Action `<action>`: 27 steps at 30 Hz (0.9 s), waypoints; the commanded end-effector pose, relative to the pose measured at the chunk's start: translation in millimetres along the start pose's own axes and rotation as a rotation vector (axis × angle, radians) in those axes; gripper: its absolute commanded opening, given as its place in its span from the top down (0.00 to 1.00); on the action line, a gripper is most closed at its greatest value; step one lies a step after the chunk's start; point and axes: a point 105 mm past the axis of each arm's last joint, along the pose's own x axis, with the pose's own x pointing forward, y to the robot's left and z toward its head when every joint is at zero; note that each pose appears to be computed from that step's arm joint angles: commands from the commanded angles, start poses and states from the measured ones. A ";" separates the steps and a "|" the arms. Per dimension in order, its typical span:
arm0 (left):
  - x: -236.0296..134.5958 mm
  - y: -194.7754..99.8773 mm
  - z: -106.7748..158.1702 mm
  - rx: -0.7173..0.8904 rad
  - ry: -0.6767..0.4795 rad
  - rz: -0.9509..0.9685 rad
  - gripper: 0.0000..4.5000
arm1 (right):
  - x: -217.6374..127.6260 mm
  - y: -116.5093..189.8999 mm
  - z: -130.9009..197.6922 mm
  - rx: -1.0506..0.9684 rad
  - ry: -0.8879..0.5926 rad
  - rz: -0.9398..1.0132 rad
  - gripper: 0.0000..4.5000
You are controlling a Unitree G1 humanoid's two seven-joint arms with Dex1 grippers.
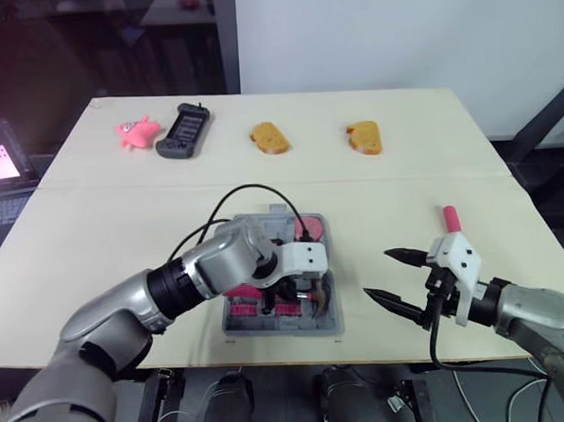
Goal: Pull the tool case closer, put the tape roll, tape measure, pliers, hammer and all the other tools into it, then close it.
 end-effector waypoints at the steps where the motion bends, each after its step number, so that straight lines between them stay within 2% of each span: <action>1: 1.1 4.5 1.4 0.024 0.000 0.020 0.99 | -2.2 2.9 7.3 -0.026 -0.031 0.002 0.00; 17: 15.4 8.7 -11.9 0.060 0.050 0.016 0.99 | -4.1 6.2 1.8 -0.012 -0.026 -0.008 0.00; 19: 15.4 9.5 -12.3 0.073 0.050 0.021 0.78 | -4.1 6.4 1.0 -0.009 -0.027 -0.011 0.00; 23: 10.2 12.6 -8.0 0.092 0.034 0.037 0.43 | -5.2 4.6 -2.5 -0.006 -0.025 -0.016 0.00; 27: -7.2 21.1 0.8 0.106 -0.012 0.084 0.01 | -5.2 4.1 -2.1 -0.009 -0.029 -0.018 0.00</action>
